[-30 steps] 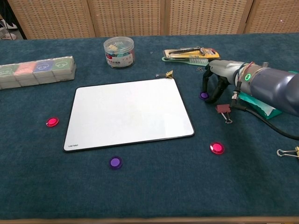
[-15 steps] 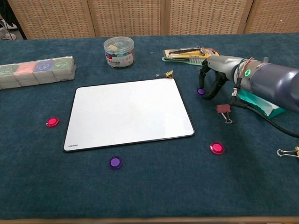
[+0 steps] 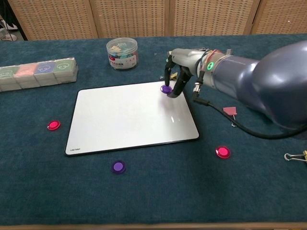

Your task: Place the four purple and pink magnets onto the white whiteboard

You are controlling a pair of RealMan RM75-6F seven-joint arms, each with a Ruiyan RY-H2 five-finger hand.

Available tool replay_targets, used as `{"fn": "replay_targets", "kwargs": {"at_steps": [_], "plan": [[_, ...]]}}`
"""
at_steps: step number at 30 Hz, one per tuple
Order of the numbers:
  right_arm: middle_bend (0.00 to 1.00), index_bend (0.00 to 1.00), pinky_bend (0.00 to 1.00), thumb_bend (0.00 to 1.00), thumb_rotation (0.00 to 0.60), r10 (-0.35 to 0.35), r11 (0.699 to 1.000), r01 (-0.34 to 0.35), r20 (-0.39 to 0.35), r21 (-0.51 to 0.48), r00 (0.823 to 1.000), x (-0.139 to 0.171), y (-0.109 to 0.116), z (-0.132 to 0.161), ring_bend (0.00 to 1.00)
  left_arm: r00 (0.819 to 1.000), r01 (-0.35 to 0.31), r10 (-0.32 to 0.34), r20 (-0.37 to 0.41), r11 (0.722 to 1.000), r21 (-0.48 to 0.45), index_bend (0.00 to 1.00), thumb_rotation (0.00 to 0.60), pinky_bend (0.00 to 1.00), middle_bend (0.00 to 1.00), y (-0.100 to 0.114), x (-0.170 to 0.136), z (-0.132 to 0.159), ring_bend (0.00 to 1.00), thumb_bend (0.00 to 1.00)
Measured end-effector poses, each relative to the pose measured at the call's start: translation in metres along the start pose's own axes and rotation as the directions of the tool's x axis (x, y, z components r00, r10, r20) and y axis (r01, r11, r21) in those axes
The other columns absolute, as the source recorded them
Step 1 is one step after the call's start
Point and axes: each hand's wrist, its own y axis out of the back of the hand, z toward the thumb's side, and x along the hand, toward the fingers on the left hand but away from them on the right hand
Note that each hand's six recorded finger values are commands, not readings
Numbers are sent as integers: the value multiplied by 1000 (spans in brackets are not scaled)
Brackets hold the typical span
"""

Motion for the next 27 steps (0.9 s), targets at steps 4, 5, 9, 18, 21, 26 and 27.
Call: {"fn": "replay_targets", "kwargs": {"at_steps": [4, 5, 9, 18, 21, 26, 27], "plan": [[0, 558, 0, 372, 600, 22, 1000, -22, -2, 8, 1000, -1, -12, 13, 0, 1000, 1, -1, -1, 1000, -5, 0, 600, 0, 0, 1, 1, -1, 0, 0], [0, 557, 0, 372, 600, 24, 1000, -24, -2, 10, 1000, -1, -14, 14, 0, 1000, 0, 0, -1, 1000, -6, 0, 600, 0, 0, 1, 1, -2, 0, 0], [0, 448, 0, 372, 600, 26, 999, -26, -2, 20, 1000, -1, -17, 17, 0, 1000, 1, -1, 0, 1000, -8, 0, 600, 0, 0, 2, 1, -2, 0, 0], [0, 195, 0, 222, 600, 47, 999, -47, -18, 19, 999, 6, -16, 17, 0, 1000, 4, -4, 4, 1000, -3, 0, 600, 0, 0, 0, 1, 0, 0, 0], [0, 193, 0, 221, 600, 49, 999, -49, -27, 14, 998, 11, -13, 17, 0, 1000, 3, -3, 2, 1000, -3, 0, 600, 0, 0, 0, 1, 0, 0, 0], [0, 210, 0, 185, 600, 28, 999, -27, -44, 22, 999, 27, -4, 11, 0, 1000, 1, -1, 2, 1000, -6, 0, 600, 0, 0, 1, 1, -1, 0, 0], [0, 216, 0, 184, 600, 21, 999, -20, -45, 25, 999, 31, -2, 8, 0, 1000, 1, -1, 3, 1000, -8, 0, 600, 0, 0, 1, 1, -1, 0, 0]]}}
